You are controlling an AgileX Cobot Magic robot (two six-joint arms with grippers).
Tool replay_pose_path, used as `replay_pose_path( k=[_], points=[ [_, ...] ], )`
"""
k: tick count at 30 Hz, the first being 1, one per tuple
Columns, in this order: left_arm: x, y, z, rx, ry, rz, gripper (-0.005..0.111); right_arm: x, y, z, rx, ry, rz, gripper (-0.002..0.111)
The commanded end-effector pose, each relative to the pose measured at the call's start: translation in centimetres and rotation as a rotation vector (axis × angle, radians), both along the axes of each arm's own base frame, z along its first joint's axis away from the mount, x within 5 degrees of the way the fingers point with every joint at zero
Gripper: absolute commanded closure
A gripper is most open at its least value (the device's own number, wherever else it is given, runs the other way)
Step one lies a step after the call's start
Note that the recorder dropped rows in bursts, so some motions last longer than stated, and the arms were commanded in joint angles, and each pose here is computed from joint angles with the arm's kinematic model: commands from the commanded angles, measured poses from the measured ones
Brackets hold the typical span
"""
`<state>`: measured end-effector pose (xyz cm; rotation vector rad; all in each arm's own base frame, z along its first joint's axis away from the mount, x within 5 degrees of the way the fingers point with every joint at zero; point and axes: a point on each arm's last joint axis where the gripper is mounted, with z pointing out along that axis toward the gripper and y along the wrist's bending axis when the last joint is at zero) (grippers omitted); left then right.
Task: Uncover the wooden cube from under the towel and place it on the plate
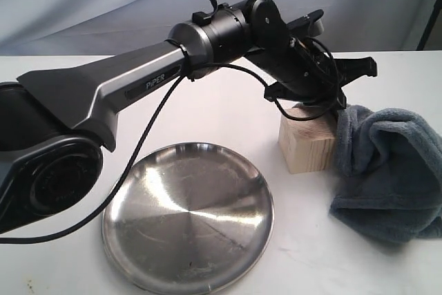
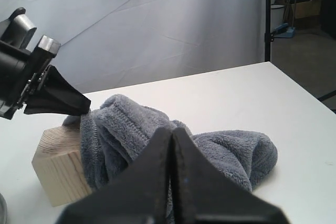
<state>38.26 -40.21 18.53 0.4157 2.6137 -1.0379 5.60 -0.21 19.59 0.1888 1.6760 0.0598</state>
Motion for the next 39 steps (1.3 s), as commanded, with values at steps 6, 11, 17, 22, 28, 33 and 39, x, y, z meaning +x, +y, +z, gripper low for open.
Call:
replay_pose_path(
  k=[6, 11, 17, 22, 28, 33, 39],
  points=[
    [1.6, -0.5, 3.1, -0.113, -0.359, 0.011, 0.107, 0.0, 0.0, -0.1, -0.005, 0.000, 0.002, 0.108],
    [2.8, -0.7, 2.4, -0.152, -0.455, 0.086, 0.107, 0.0, 0.0, -0.1, -0.005, 0.000, 0.002, 0.108],
    [4.4, -0.7, 1.2, -0.200, -0.579, 0.219, 0.107, 0.0, 0.0, -0.1, -0.005, 0.000, 0.002, 0.108],
    [5.2, -0.5, 0.3, -0.221, -0.638, 0.291, 0.107, 0.0, 0.0, -0.1, -0.005, 0.000, 0.002, 0.108],
    [5.7, -0.5, -0.7, -0.182, -0.738, 0.284, 0.107, 0.0, 0.0, -0.1, -0.005, 0.000, 0.002, 0.108],
    [5.6, -0.6, -2.9, -0.138, -0.694, 0.248, 0.105, 0.0, 0.0, -0.1, -0.005, 0.000, 0.002, 0.108],
    [5.4, -0.7, -3.5, -0.017, -0.790, 0.113, 0.085, 0.0, 0.0, -0.1, -0.005, 0.000, 0.002, 0.108]
  ],
)
